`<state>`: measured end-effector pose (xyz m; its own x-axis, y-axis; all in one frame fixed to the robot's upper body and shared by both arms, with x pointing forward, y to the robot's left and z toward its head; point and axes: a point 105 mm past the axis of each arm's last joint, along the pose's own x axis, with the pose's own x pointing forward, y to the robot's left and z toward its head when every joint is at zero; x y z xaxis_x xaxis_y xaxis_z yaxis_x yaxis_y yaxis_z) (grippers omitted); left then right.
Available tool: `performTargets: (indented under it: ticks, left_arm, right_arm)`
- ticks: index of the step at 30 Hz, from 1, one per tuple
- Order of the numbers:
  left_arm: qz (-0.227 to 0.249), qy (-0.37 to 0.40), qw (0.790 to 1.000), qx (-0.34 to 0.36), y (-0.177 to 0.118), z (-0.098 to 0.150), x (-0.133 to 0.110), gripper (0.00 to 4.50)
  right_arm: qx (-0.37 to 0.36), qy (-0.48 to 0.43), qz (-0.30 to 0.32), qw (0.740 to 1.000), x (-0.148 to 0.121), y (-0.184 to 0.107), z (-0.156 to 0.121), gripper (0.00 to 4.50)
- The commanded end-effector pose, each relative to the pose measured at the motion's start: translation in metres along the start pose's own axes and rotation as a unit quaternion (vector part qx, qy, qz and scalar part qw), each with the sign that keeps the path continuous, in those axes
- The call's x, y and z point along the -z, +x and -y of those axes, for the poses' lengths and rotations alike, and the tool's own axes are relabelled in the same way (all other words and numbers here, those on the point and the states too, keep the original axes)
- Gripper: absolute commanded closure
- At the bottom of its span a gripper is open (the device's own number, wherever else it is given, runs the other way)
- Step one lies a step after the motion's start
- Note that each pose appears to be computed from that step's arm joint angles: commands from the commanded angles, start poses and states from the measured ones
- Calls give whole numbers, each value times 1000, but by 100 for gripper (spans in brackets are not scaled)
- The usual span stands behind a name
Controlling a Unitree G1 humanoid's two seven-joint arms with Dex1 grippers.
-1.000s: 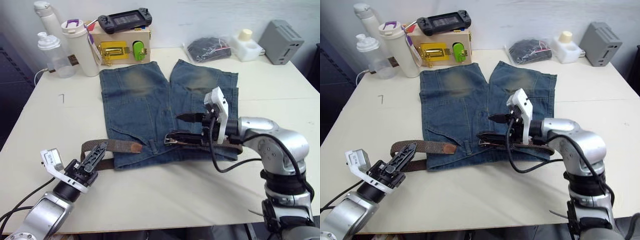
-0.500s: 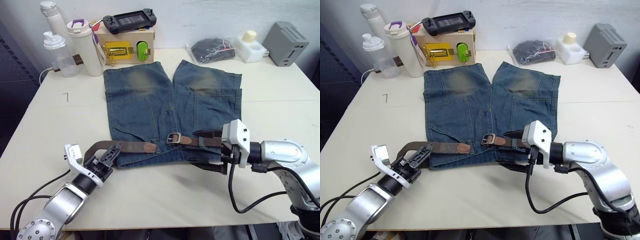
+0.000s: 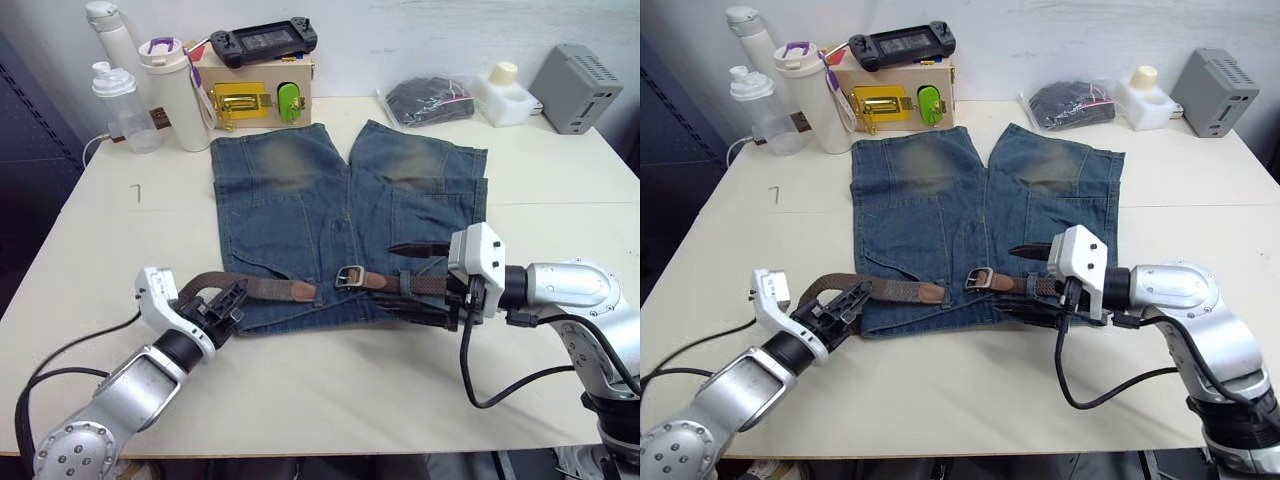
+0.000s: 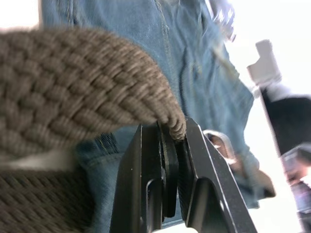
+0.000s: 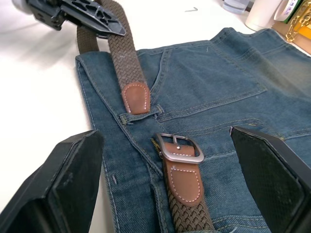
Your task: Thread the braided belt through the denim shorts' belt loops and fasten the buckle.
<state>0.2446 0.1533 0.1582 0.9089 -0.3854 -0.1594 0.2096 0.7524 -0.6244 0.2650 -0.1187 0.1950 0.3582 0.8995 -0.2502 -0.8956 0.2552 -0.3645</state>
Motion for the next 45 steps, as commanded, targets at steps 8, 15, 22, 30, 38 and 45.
performTargets:
  ticks: [8, 15, 22, 30, 38, 45]
  left_arm:
    - [12, 73, 997, 22, -6, 23, -5, 450]
    - [14, 70, 997, -25, -7, 14, -12, 450]
    - [6, 23, 998, -51, -6, 14, -14, 450]
    - [-33, -30, 996, -81, -6, 14, -7, 450]
    - [-55, -50, 991, -111, -5, 9, -1, 450]
    - [-57, -56, 991, -106, 4, 12, -2, 450]
  right_arm:
    - [-6, -16, 15, 1000, -9, 5, -3, 7]
    - [-6, -13, 19, 1000, -11, 7, -4, 7]
    - [-5, -11, 19, 1000, -9, 10, -4, 7]
    - [-7, -9, 26, 1000, -11, 16, -7, 7]
    - [-1, -6, 27, 1000, -11, 17, -9, 7]
    - [9, -4, 26, 1000, -12, 15, -8, 7]
